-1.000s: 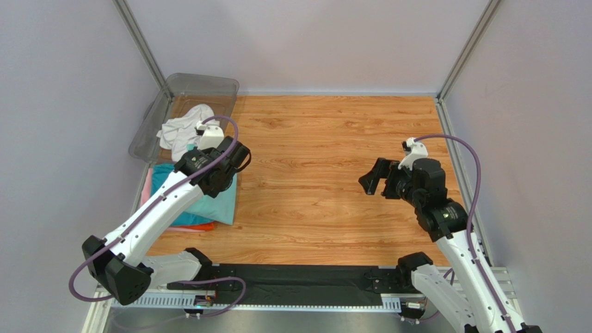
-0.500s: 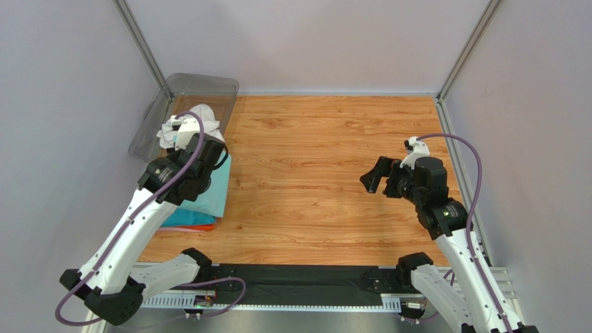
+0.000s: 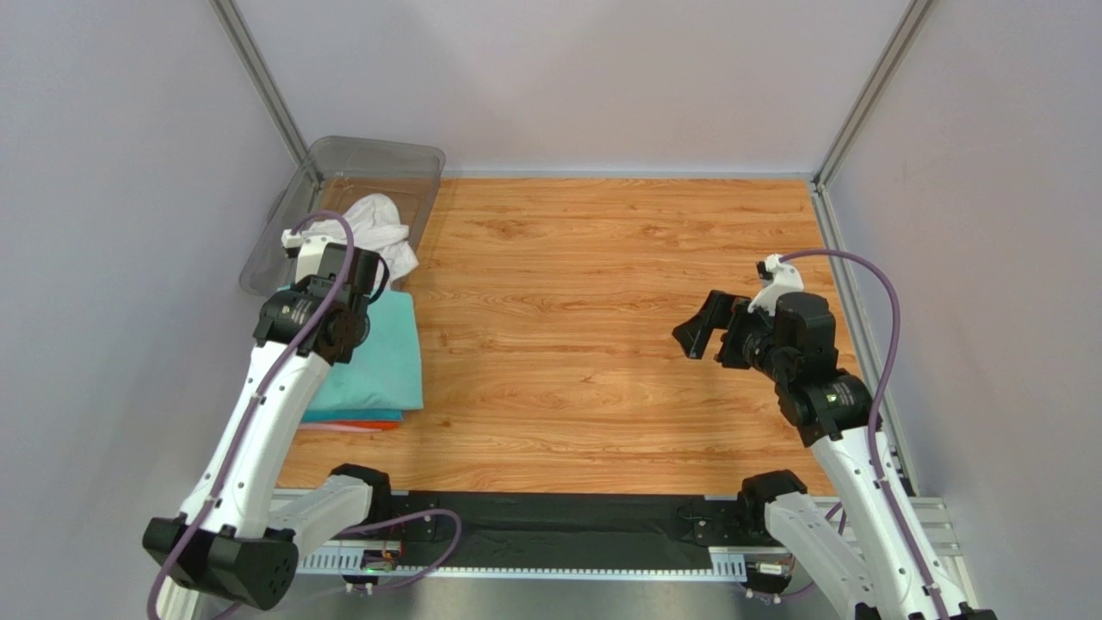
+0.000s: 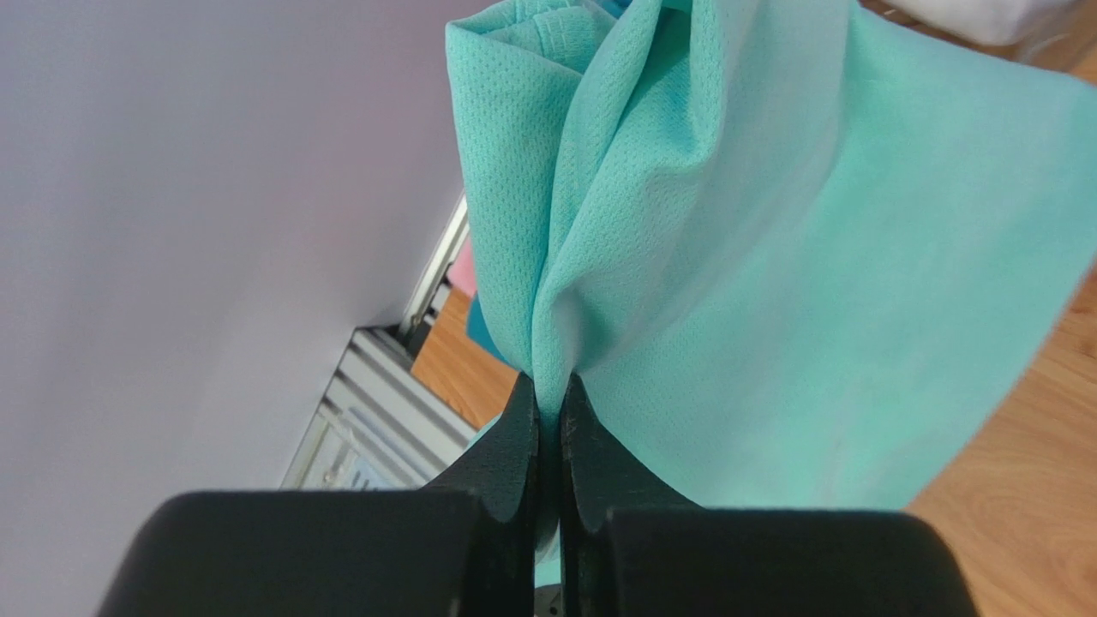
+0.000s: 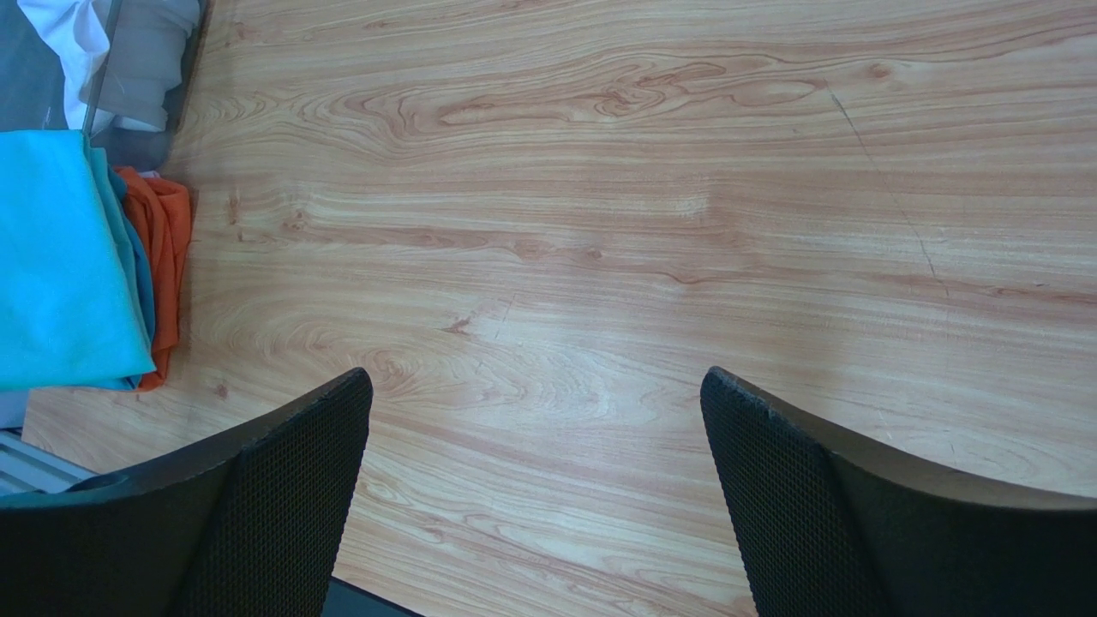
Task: Fold and stack the t-shirts
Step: Neatly place the folded tshirt to the corner
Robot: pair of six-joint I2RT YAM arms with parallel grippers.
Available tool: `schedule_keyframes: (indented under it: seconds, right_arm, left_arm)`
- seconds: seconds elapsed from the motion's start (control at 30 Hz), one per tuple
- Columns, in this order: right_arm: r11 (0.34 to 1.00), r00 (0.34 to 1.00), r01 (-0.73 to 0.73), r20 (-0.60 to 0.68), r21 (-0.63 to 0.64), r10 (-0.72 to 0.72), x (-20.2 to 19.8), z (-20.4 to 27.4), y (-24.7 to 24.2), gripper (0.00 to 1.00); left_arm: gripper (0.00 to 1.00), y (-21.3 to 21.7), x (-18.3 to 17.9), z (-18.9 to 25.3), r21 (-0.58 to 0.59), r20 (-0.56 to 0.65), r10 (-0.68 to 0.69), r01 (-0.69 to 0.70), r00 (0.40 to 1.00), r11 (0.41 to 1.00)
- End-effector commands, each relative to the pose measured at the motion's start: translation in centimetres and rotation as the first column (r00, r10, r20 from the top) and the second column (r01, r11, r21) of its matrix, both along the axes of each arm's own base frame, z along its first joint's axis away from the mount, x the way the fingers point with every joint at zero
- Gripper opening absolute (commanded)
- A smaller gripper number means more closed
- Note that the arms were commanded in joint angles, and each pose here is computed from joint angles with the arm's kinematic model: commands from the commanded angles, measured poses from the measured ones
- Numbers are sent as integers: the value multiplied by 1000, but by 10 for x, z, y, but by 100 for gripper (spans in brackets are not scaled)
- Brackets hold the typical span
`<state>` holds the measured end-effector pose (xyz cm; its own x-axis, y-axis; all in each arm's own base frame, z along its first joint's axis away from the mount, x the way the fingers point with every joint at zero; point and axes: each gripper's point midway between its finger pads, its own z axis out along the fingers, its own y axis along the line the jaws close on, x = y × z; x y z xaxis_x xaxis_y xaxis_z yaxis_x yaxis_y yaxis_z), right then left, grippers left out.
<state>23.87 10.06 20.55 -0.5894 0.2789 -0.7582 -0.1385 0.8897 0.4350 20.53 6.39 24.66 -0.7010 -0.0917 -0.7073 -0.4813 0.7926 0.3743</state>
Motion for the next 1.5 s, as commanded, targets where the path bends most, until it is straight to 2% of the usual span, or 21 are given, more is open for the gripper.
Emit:
schedule_keyframes:
  seconds: [0.0,0.2,0.3,0.33,0.47,0.53,0.6,0.73,0.83,0.87,0.9,0.93,0.97,1.1,1.2,1.23,1.3,1.33,1.4,1.47]
  right_arm:
    - [1000,1000,-4,20,18,4,5,4,2,100]
    - [1000,1000,4,0,25,-4,8,0,-1,100]
    - [1000,1000,13,-1,27,-13,8,-1,-3,100]
    - [1000,1000,17,-3,26,-17,9,-1,-4,100]
    - [999,999,37,-12,24,-37,11,-4,-9,100]
    - [998,999,52,-10,26,-52,12,-3,-13,100]
    - [998,998,60,-10,28,-59,12,-3,-15,100]
    - [997,998,69,-17,29,-68,13,-5,-17,100]
    - [997,997,70,-18,30,-69,13,-5,-18,100]
    - [997,998,68,-20,32,-67,13,-5,-17,100]
    - [997,998,66,-20,33,-66,13,-5,-17,100]
    - [997,998,63,-20,34,-63,13,-5,-17,100]
    - [998,998,61,-22,35,-60,13,-5,-16,100]
    - [997,998,63,-23,34,-63,13,-6,-17,100]
    - [997,997,68,-22,33,-67,14,-6,-18,100]
    - [997,997,74,-25,31,-73,15,-7,-18,100]
    - [997,997,76,-34,29,-75,15,-9,-19,100]
    - [997,997,74,-38,31,-73,14,-9,-18,100]
    - [997,997,75,-34,28,-74,15,-8,-19,100]
    - [996,996,85,-35,23,-84,15,-9,-20,100]
  left_arm:
    - [0,18,10,-19,26,-76,39,-37,996,999]
    - [0,53,12,-48,83,-161,144,-132,976,988]
    - [0,72,21,-51,70,-110,188,-181,976,981]
    - [0,71,26,-53,43,-104,163,-159,981,986]
    - [0,84,35,-57,90,-119,116,-105,986,990]
    - [0,84,43,-64,40,-113,91,-87,989,995]
    - [0,87,46,-68,44,-135,98,-92,986,995]
    - [0,104,41,-72,95,-165,186,-172,969,981]
    - [0,113,38,-78,75,-179,245,-235,953,969]
    - [3,114,41,-75,55,-161,264,-258,951,965]
    - [35,110,43,-82,16,-189,245,-246,951,969]
    - [60,107,47,-82,-4,-183,242,-247,953,969]
    - [98,107,50,-78,-13,-176,238,-244,955,970]
    - [100,103,45,-69,-34,-156,260,-268,953,963]
    - [100,89,47,-57,-119,-95,226,-236,970,964]
    - [100,77,53,-56,-194,-63,195,-204,979,960]
    - [100,62,57,-38,-269,25,158,-146,987,952]
    - [100,47,63,-34,-341,64,115,-86,991,936]
    - [100,22,69,-13,-429,184,53,32,981,903]
    - [100,2,71,-9,-491,254,8,121,967,863]
